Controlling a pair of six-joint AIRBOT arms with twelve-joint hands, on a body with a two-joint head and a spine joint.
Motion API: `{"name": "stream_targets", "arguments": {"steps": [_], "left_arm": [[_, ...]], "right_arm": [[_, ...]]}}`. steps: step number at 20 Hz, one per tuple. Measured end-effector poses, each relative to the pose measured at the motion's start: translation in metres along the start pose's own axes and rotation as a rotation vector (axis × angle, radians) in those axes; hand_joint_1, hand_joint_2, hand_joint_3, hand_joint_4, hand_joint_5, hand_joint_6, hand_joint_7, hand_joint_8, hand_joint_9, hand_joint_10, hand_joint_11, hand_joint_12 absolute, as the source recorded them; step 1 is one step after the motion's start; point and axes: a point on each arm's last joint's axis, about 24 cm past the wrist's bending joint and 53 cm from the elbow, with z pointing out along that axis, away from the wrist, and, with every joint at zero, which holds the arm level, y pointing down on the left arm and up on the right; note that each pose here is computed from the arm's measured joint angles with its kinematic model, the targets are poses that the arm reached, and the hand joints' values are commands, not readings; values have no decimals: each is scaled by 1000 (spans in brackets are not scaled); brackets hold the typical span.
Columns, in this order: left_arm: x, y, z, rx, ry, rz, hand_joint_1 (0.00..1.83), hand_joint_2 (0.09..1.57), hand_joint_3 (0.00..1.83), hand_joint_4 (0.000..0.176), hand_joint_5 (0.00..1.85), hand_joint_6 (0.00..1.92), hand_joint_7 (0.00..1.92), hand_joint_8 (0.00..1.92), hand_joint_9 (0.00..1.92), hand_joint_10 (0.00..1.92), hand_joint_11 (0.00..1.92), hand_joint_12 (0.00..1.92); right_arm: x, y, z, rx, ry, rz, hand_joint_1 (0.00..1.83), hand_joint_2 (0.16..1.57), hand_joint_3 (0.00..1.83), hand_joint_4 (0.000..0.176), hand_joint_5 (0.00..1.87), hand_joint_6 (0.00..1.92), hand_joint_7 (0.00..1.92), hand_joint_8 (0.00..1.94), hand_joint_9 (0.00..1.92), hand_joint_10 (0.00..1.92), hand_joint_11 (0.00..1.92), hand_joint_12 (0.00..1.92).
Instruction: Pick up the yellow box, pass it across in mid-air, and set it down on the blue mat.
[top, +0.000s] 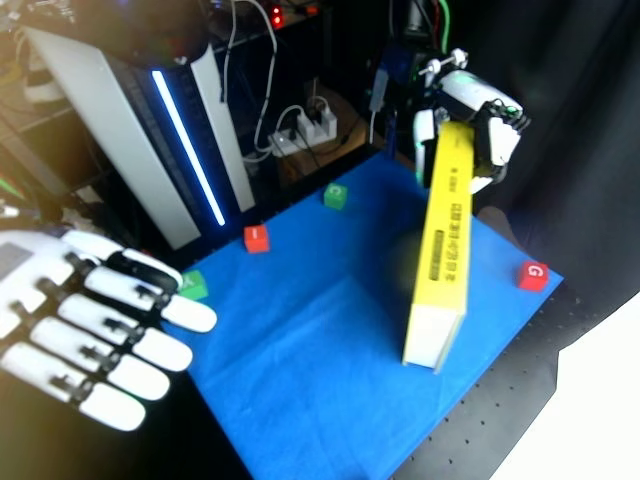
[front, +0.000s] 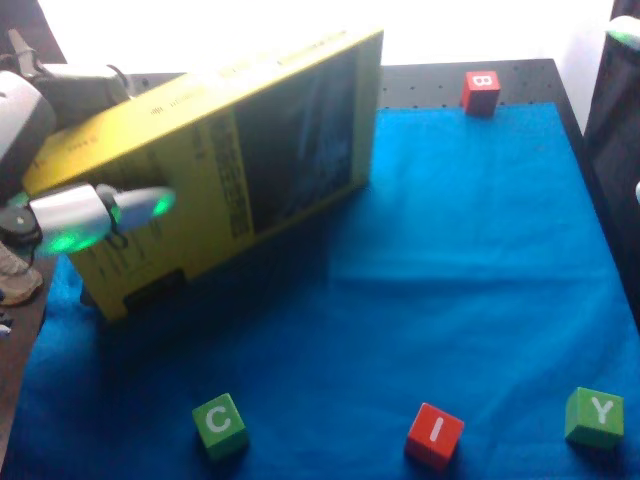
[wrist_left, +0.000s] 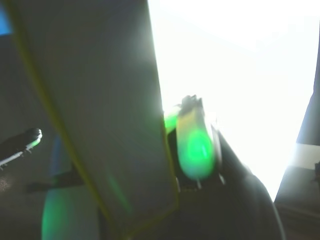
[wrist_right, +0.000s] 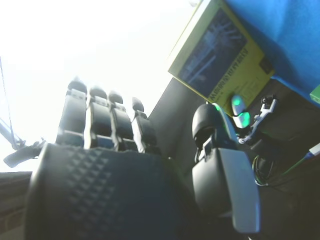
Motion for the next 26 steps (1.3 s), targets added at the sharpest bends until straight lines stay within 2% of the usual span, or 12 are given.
{"name": "stream_targets", "arguments": {"steps": [3,6,8,9,11,12,15,17,18,19,21,26], "left_arm": [[3,-29,1,104,19,25,1222,1160,0,0,1141,1921,1410,1921,1560,1921,1640,1921],[-11,-64,9,221,-33,24,1239,1154,0,0,1152,1921,1377,1921,1536,1921,1626,1921],[-12,-79,11,271,-35,31,1164,1174,7,0,1147,1921,1374,1921,1536,1921,1624,1921],[-11,-88,12,303,-30,38,1135,1185,9,0,1121,1921,1365,1921,1539,1921,1630,1921],[-7,-103,11,361,-17,49,1154,1179,3,0,1132,1921,1397,1921,1561,1921,1630,1921],[-4,-107,10,372,-9,49,1159,1172,0,0,1136,1921,1398,1921,1562,1921,1631,1921],[6,-118,14,400,8,50,1167,1191,6,0,1125,1921,1348,1921,1522,1921,1611,1921],[8,-124,16,421,15,63,1135,1184,3,0,1132,1921,1336,1921,1516,1921,1608,1921],[8,-124,16,423,16,64,1160,1192,6,0,1120,1921,1335,1921,1515,1921,1607,1921],[8,-124,16,422,16,64,1135,1178,0,0,1129,1921,1334,1921,1515,1921,1607,1921],[7,-126,15,430,9,81,1160,1192,5,0,1120,1921,1334,1921,1515,1921,1607,1921],[8,-133,10,470,21,115,1135,1185,2,0,1130,1921,1333,1921,1514,1921,1606,1921]], "right_arm": [[-10,26,8,-105,-29,-11,487,1292,12,150,0,0,0,0,0,0,0,391],[-34,50,17,-198,-108,-24,562,1255,0,30,0,0,0,0,0,0,0,2],[-40,57,31,-223,-130,-15,614,1222,0,33,0,0,0,0,0,0,0,0],[-40,62,42,-238,-129,-13,676,1185,0,79,0,0,0,0,0,0,0,0],[-30,78,66,-282,-105,-14,675,1123,0,52,0,0,0,0,0,0,0,694],[-22,83,74,-293,-83,-15,667,1124,0,89,0,0,0,0,0,0,0,548],[12,80,89,-269,29,-21,682,1097,0,18,0,0,0,0,0,0,0,107],[18,72,92,-248,54,-27,678,1111,6,0,60,24,66,24,34,14,31,20],[18,70,96,-241,57,-23,873,1084,0,0,265,360,351,299,39,674,19,1052],[19,68,103,-229,66,-15,1006,1165,0,0,327,1578,704,1613,812,1672,912,1747],[23,66,106,-216,77,11,1364,1203,0,0,1168,1907,1417,1928,1527,1911,1610,1914],[34,66,105,-219,121,-21,1359,1259,24,0,1277,1921,1443,1941,1546,1921,1615,1921]]}}
